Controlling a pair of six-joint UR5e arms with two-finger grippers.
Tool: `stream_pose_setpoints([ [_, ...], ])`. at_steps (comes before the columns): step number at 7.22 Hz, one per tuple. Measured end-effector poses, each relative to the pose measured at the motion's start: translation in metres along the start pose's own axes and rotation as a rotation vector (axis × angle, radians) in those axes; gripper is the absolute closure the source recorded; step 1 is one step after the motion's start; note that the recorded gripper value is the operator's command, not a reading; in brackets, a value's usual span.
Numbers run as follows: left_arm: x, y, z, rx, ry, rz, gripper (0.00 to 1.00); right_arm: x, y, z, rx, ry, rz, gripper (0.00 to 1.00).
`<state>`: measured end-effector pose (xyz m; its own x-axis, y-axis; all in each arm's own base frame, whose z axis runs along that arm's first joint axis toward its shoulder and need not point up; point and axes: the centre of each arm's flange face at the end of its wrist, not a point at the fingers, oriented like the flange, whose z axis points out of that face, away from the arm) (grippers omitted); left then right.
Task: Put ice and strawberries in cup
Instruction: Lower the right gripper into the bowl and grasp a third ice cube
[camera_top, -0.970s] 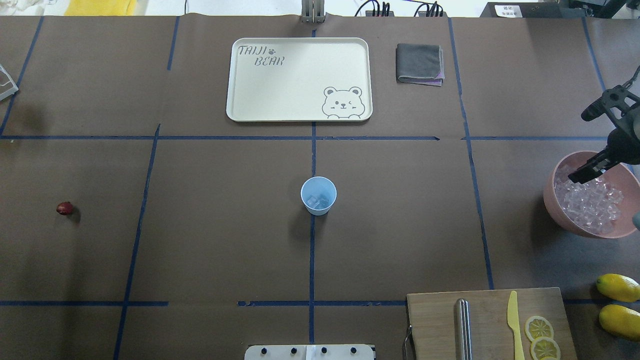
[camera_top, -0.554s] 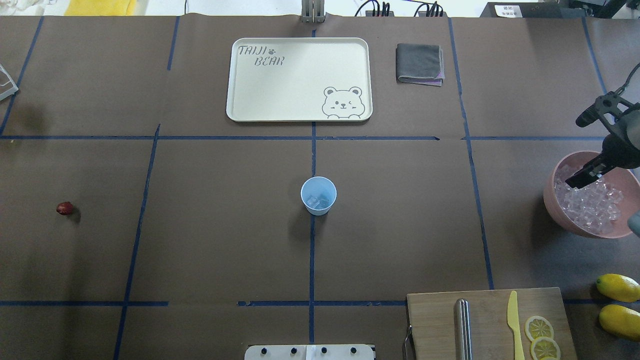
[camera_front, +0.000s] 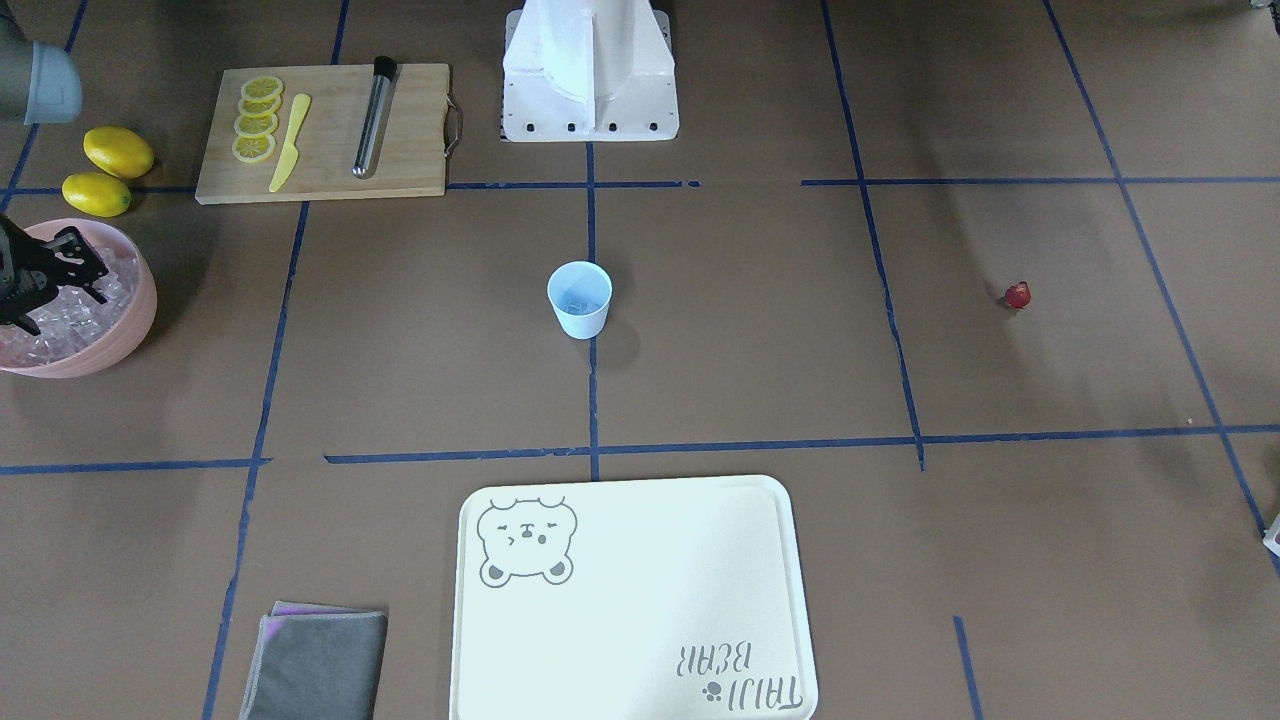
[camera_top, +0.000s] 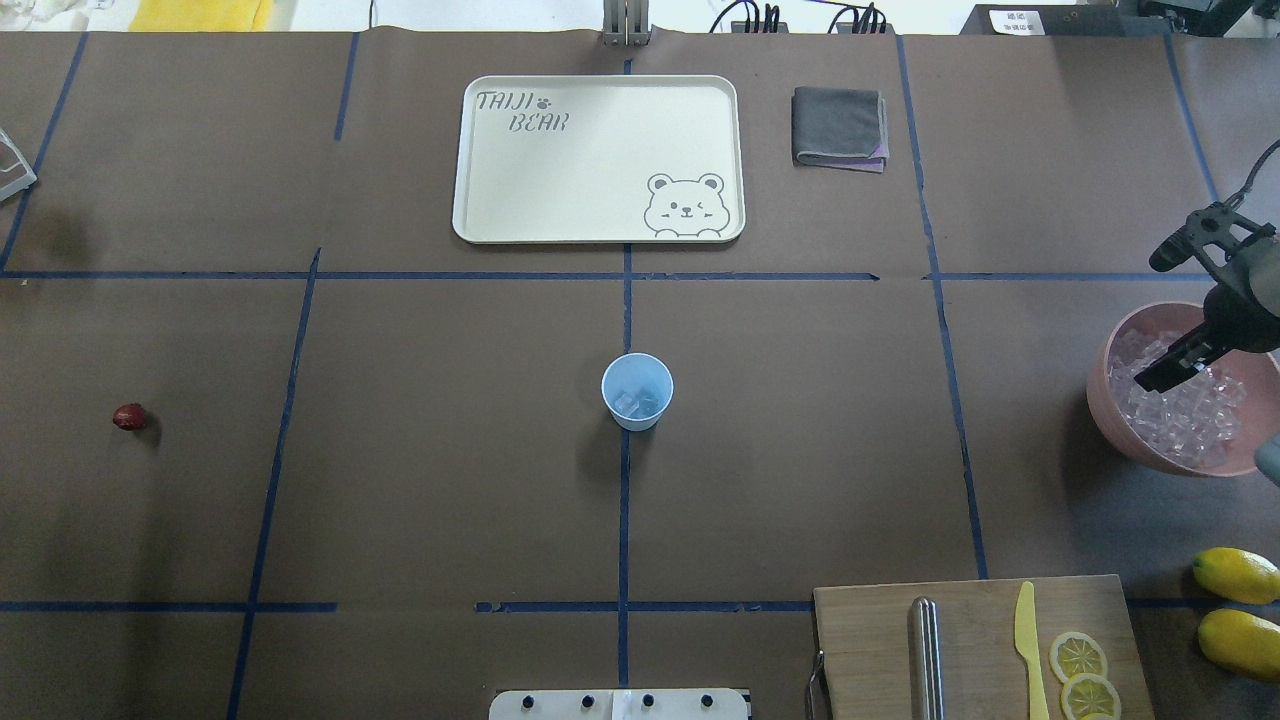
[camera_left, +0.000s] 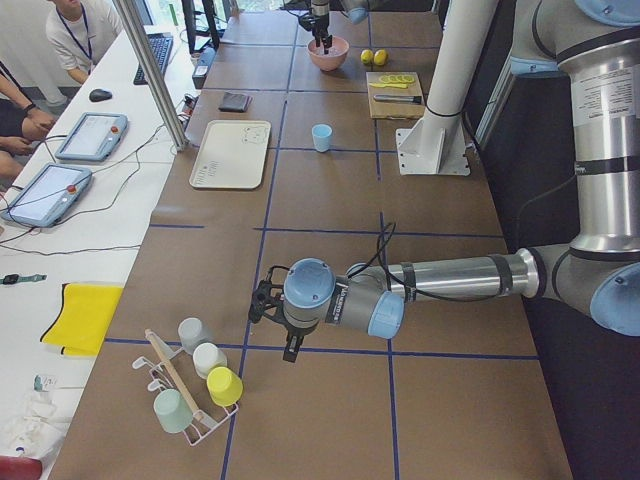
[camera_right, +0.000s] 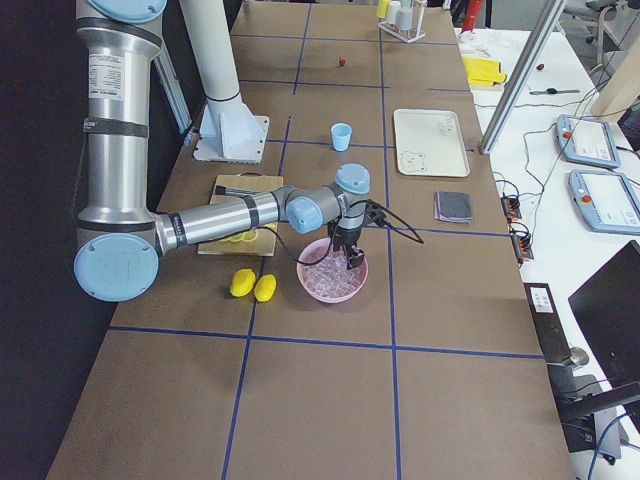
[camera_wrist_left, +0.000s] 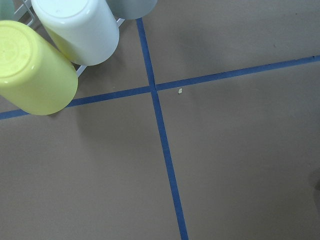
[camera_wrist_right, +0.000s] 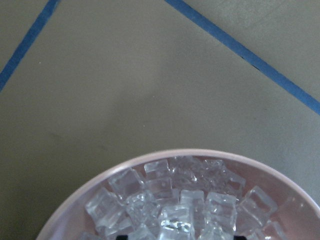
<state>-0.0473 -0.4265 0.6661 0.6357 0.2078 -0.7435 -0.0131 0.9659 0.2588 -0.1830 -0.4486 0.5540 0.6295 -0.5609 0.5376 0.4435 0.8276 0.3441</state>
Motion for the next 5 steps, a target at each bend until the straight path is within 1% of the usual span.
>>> stream_pose_setpoints([
  [1, 0.0, 0.0001, 0.0, 0.0, 0.0, 0.0, 0.0, -0.0004, 0.0004, 0.0028, -0.006, -0.001, 0.003, 0.55],
  [3, 0.0005, -0.0002, -0.0004, 0.001, 0.0, 0.001, 0.0, -0.0007, 0.0006, 0.0063, -0.012, -0.003, 0.006, 0.96],
  [4, 0.0007, -0.0003, -0.0005, 0.001, 0.0, 0.002, 0.0, -0.0003, 0.0007, 0.0069, -0.013, -0.003, 0.007, 1.0],
  [5, 0.0011, -0.0005, -0.0008, 0.002, 0.001, 0.002, 0.0, -0.0004, 0.0008, 0.0072, -0.014, -0.004, 0.009, 1.0],
])
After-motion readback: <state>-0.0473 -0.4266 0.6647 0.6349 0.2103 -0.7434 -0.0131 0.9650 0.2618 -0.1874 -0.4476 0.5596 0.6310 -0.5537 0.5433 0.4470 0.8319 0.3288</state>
